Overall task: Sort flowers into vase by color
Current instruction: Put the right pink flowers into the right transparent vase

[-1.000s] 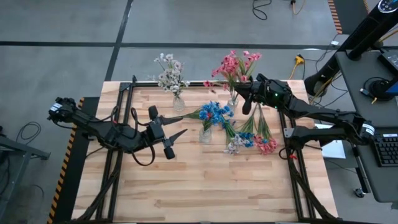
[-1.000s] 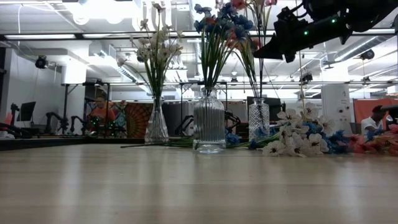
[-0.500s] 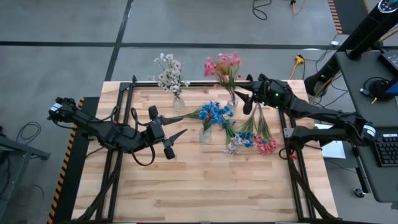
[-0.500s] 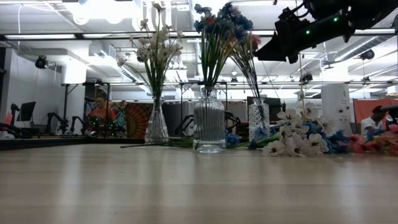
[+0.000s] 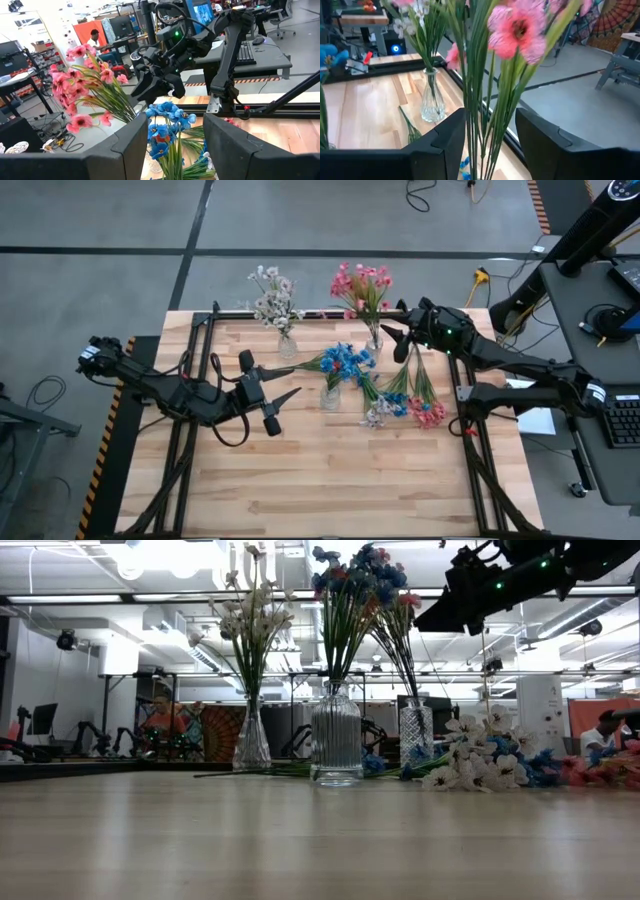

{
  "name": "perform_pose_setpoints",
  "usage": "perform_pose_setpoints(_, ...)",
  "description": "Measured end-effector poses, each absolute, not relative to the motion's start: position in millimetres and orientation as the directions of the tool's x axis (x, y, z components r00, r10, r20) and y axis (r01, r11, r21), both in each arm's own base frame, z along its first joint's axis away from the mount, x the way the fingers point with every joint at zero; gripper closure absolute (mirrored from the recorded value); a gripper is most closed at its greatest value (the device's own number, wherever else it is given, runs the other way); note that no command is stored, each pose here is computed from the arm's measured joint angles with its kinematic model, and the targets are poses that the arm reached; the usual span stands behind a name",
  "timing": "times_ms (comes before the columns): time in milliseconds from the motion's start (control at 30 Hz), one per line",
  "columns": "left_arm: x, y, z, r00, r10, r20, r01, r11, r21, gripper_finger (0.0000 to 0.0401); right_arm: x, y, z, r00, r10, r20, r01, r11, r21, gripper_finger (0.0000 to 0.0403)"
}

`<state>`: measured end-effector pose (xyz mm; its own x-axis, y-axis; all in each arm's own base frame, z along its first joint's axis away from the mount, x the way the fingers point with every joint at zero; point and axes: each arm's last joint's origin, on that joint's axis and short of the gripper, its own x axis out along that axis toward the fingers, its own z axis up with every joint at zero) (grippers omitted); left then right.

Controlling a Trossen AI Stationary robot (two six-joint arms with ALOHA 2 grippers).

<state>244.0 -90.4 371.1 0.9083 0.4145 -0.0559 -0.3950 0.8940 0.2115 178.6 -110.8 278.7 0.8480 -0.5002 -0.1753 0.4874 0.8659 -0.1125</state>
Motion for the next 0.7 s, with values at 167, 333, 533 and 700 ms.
perform_pose_setpoints(167, 244.1, -90.4, 371.1, 0.908, 0.415, -0.056, -0.395, 0.894, 0.212, 0.0227, 188.8, -110.9, 272.5, 0.861, -0.472, -0.191, 0.451, 0.881, -0.145, 0.024)
perform_pose_setpoints(333, 244.2, -90.2, 371.1, 0.908, 0.416, -0.056, -0.396, 0.893, 0.212, 0.0227, 197.4, -110.3, 271.4, 0.875, -0.457, -0.162, 0.434, 0.887, -0.159, 0.0231)
perform_pose_setpoints(533, 244.1, -89.7, 370.3, 0.902, 0.427, -0.061, -0.405, 0.887, 0.22, 0.0227, 205.8, -114.5, 268.8, 0.876, -0.465, -0.129, 0.443, 0.881, -0.163, 0.0229)
perform_pose_setpoints(700, 244.0, -89.5, 370.0, 0.9, 0.43, -0.063, -0.408, 0.886, 0.222, 0.0227, 208.6, -118.0, 267.5, 0.849, -0.516, -0.115, 0.493, 0.851, -0.182, 0.0248)
